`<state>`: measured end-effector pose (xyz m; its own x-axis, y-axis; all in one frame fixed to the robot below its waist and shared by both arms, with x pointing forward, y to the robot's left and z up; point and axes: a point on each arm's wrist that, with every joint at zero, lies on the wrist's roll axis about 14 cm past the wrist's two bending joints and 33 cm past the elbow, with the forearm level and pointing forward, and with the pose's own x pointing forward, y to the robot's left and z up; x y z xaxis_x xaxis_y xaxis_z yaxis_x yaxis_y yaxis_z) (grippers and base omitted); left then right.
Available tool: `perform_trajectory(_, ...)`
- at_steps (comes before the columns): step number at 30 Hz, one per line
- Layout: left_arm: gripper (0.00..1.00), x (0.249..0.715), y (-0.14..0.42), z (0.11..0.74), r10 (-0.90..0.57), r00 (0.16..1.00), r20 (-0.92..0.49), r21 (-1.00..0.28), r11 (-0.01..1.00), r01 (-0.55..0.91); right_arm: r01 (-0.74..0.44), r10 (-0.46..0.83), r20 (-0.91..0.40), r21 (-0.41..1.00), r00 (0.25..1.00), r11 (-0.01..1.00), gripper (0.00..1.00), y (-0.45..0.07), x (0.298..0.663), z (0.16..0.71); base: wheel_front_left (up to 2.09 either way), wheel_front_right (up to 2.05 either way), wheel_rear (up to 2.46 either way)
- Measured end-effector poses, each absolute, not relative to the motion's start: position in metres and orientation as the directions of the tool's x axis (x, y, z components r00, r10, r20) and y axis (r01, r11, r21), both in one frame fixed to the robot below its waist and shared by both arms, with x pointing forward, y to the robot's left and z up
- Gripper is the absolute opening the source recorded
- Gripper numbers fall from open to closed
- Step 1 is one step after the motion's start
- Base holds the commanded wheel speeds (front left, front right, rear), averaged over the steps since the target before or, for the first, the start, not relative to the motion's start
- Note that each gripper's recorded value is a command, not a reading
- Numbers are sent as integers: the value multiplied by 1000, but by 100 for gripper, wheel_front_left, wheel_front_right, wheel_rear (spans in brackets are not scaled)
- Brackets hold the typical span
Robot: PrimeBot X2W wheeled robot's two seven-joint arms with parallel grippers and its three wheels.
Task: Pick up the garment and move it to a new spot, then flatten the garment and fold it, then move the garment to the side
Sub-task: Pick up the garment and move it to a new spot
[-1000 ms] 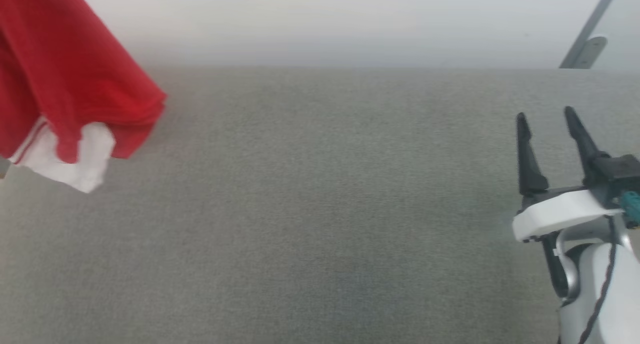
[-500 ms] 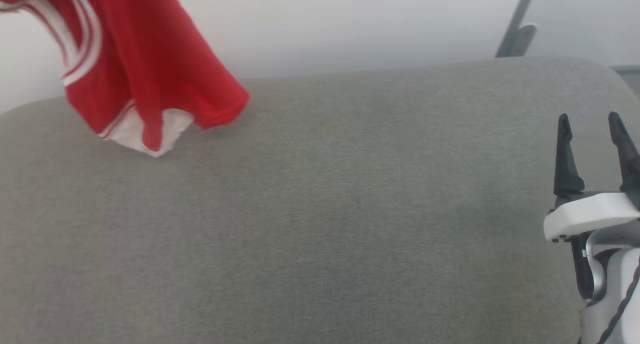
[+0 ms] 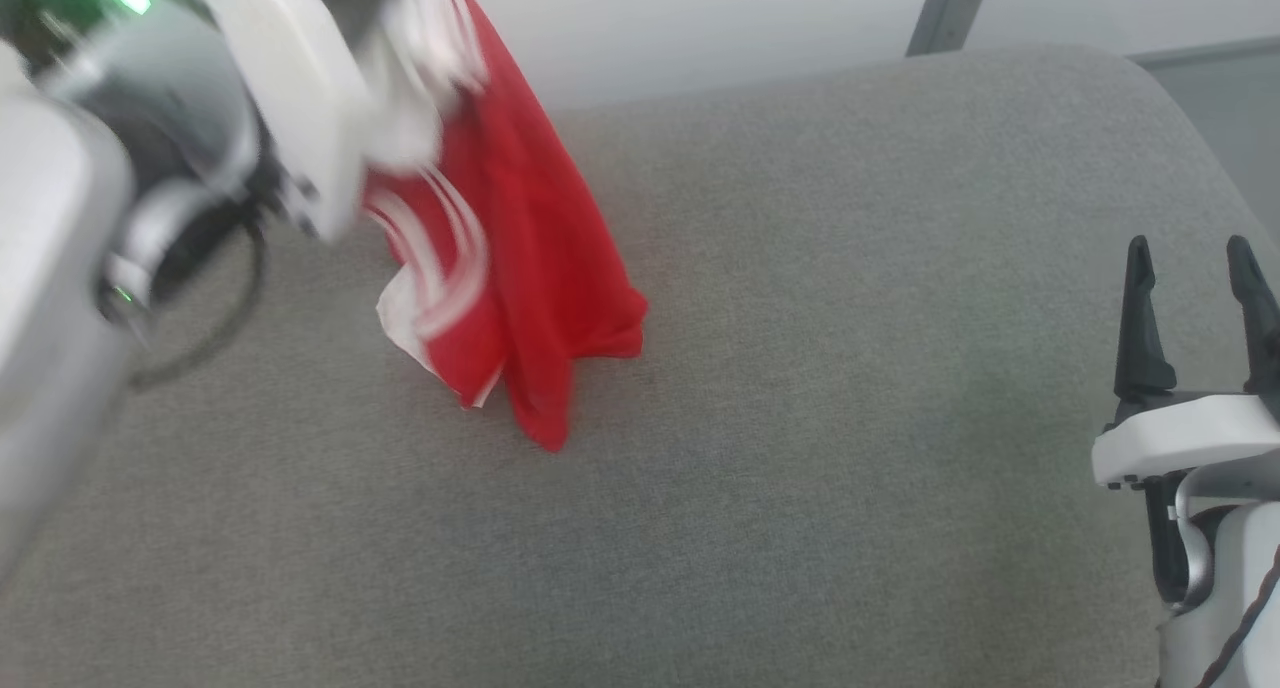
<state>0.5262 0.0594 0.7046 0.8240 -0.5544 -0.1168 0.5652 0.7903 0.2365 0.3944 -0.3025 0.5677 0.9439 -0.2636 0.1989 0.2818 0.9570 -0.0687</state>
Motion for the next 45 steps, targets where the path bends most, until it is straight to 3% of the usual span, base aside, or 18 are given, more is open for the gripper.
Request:
perform_trajectory(7, 0, 505, 40, 590, -564, 713, -416, 84, 757, 648, 291, -282, 156, -38, 947, 956, 100, -307, 393, 547, 0, 0, 0)
perform_trajectory(14, 0, 481, 39, 502, -534, 594, -602, -33, 760, 649, 285, -281, 117, -23, 953, 958, 100, -306, 396, 529, 0, 0, 0)
perform_trajectory(25, 0, 445, 29, 415, -512, 429, -744, -155, 757, 635, 265, -262, 103, -17, 960, 964, 100, -300, 403, 523, 0, 0, 0)
perform_trajectory(32, 0, 437, 26, 396, -501, 396, -770, -177, 763, 622, 249, -247, 105, -12, 963, 968, 100, -296, 406, 525, 0, 0, 0)
perform_trajectory(33, 16, 437, 26, 396, -501, 393, -771, -177, 761, 624, 247, -245, 106, -12, 964, 969, 100, -295, 405, 525, 0, 0, 0)
perform_trajectory(34, 41, 436, 25, 397, -508, 394, -766, -179, 756, 629, 245, -243, 108, -10, 964, 969, 100, -294, 405, 526, 0, 0, 0)
perform_trajectory(35, 76, 435, 24, 398, -516, 395, -760, -178, 750, 637, 243, -240, 111, -10, 964, 970, 100, -293, 404, 527, 0, 0, 0)
perform_trajectory(36, 100, 435, 24, 401, -521, 400, -754, -182, 751, 635, 242, -239, 113, -11, 964, 970, 100, -293, 404, 528, 0, 0, 0)
perform_trajectory(41, 100, 442, 27, 427, -550, 469, -691, -166, 752, 638, 232, -228, 130, -15, 965, 973, 100, -288, 398, 534, 0, 0, 0)
perform_trajectory(45, 100, 452, 35, 463, -573, 574, -586, -133, 766, 629, 221, -216, 148, -13, 965, 975, 100, -284, 393, 540, 0, 0, 0)
